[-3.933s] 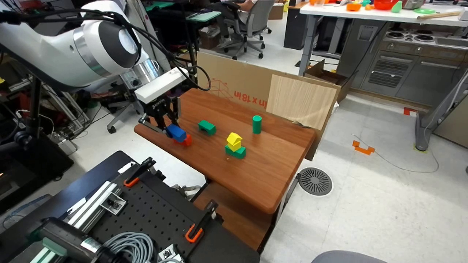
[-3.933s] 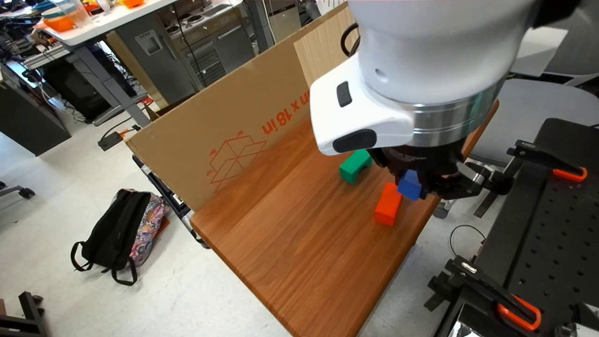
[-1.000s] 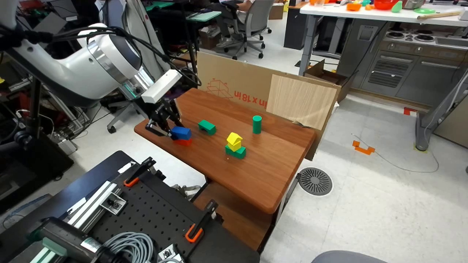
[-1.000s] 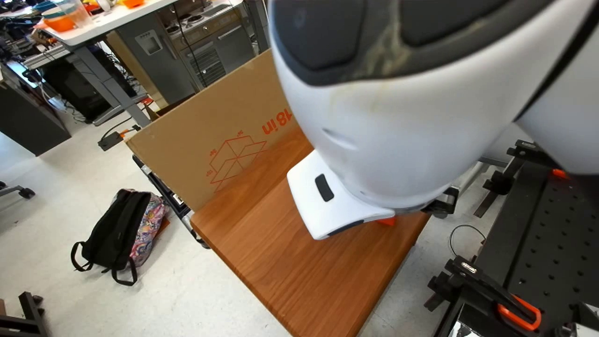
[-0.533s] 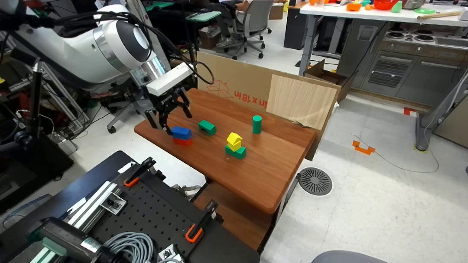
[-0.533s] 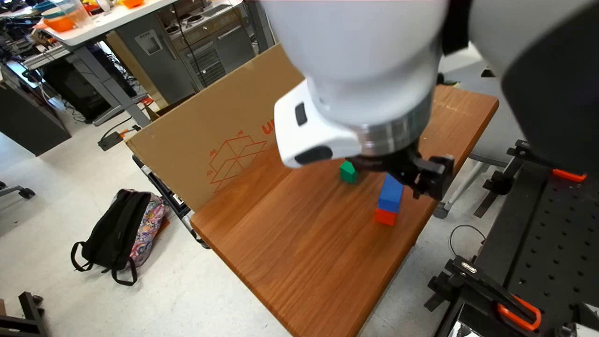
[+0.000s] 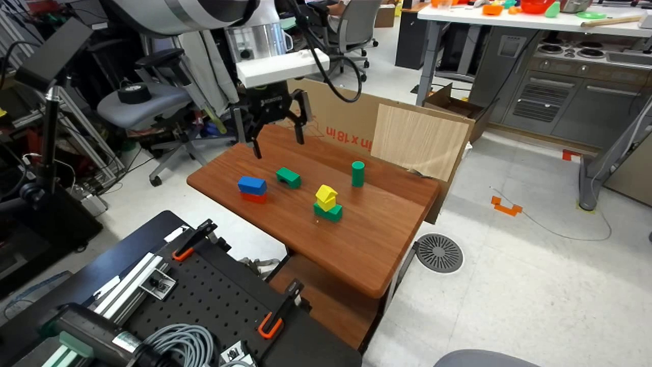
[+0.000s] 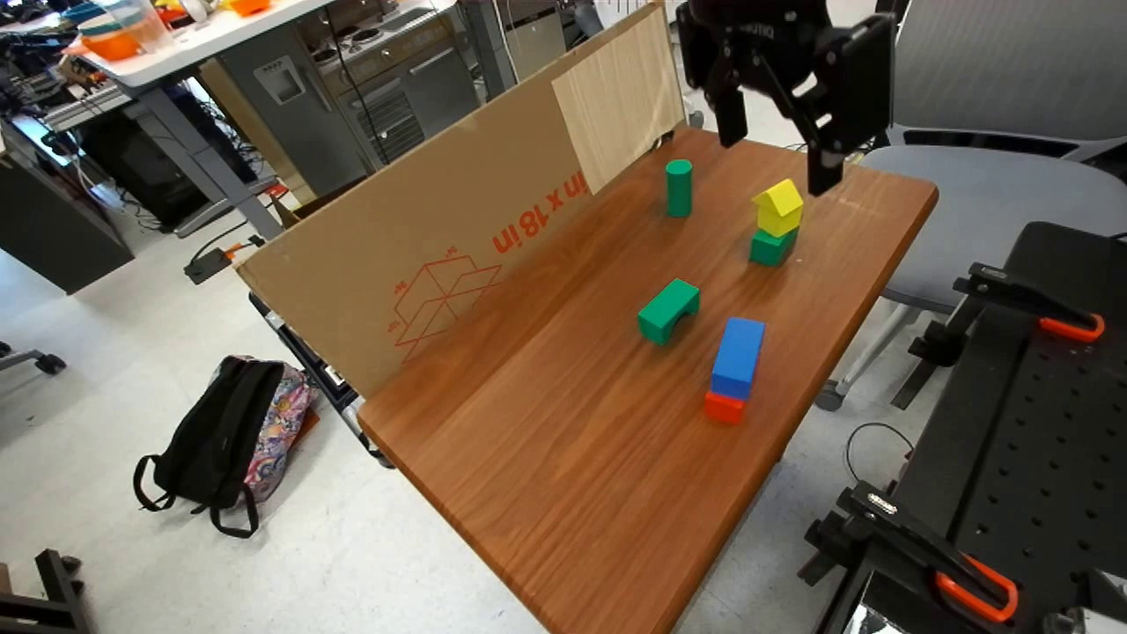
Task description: Pick up the blue block and place it on top of the orange block
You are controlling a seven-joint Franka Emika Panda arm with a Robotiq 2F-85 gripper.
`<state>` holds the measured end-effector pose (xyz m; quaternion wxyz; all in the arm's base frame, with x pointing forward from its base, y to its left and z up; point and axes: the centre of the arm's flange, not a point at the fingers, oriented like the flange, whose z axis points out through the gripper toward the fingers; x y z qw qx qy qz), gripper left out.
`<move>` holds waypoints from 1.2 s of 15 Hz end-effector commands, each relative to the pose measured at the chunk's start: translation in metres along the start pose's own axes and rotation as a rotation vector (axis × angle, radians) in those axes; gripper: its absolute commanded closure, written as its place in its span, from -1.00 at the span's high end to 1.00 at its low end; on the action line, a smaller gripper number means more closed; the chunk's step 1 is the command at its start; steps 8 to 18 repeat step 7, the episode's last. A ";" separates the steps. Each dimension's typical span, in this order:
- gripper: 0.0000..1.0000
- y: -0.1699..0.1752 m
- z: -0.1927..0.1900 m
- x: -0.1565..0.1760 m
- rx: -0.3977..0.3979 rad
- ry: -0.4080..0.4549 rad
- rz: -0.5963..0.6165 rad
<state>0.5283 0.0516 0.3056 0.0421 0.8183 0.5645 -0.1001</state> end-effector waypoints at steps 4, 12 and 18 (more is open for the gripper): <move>1.00 0.065 -0.006 -0.020 0.058 0.046 0.350; 1.00 0.052 -0.002 -0.027 0.024 0.044 0.311; 1.00 0.052 -0.002 -0.027 0.024 0.044 0.311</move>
